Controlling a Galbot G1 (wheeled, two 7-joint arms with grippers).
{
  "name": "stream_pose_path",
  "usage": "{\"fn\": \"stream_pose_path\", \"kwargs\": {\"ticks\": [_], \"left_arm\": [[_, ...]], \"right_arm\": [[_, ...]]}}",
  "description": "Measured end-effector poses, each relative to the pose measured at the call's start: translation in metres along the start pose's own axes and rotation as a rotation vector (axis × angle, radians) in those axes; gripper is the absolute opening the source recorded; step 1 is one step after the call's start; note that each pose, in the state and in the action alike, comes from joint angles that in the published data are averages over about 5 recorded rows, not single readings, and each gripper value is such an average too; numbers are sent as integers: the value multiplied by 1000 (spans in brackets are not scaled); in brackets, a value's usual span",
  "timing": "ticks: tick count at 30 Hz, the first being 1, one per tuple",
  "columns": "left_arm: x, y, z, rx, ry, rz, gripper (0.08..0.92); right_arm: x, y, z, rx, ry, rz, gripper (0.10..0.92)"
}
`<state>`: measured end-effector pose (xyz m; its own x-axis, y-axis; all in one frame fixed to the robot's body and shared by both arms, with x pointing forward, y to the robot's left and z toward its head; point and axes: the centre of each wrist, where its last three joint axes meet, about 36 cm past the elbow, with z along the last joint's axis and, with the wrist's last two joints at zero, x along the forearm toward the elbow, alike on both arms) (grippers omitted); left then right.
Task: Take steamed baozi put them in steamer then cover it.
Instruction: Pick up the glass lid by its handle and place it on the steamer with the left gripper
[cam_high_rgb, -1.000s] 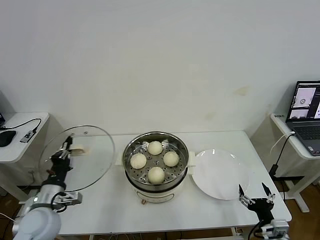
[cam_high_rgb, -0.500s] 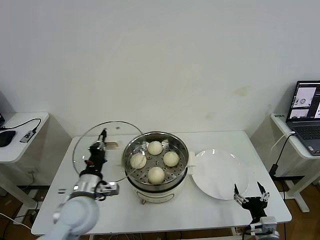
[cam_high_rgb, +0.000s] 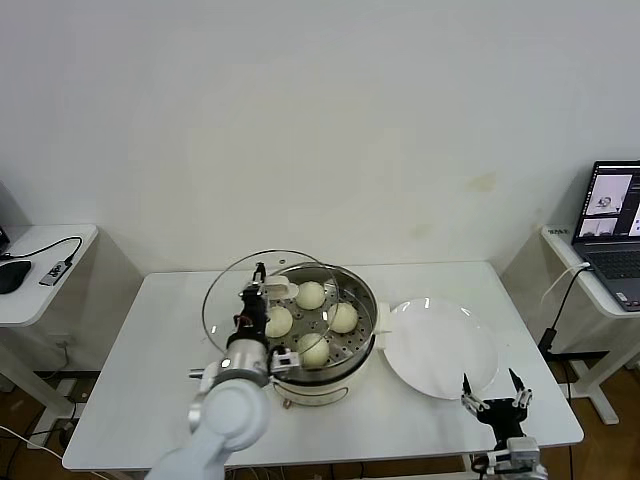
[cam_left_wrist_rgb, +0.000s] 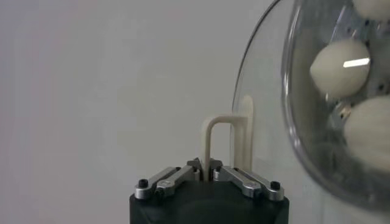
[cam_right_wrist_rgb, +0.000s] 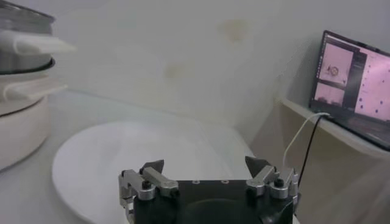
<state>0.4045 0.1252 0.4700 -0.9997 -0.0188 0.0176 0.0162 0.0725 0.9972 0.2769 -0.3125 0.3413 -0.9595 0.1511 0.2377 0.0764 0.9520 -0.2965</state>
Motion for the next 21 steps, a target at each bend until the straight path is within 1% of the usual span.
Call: {"fn": "stream_pose_path", "kwargs": {"ticks": [5,11,21], "left_arm": [[-6,-6,-23,13,8,15,148],[-10,-14,-44,20,6,41,148],[-15,-26,-64,-5,11,61,148]], "right_arm": [[0,-1,2,9,3,3,823],[1,-3,3,16,4,7,823],[3,0,6,21,8,2,823]]}}
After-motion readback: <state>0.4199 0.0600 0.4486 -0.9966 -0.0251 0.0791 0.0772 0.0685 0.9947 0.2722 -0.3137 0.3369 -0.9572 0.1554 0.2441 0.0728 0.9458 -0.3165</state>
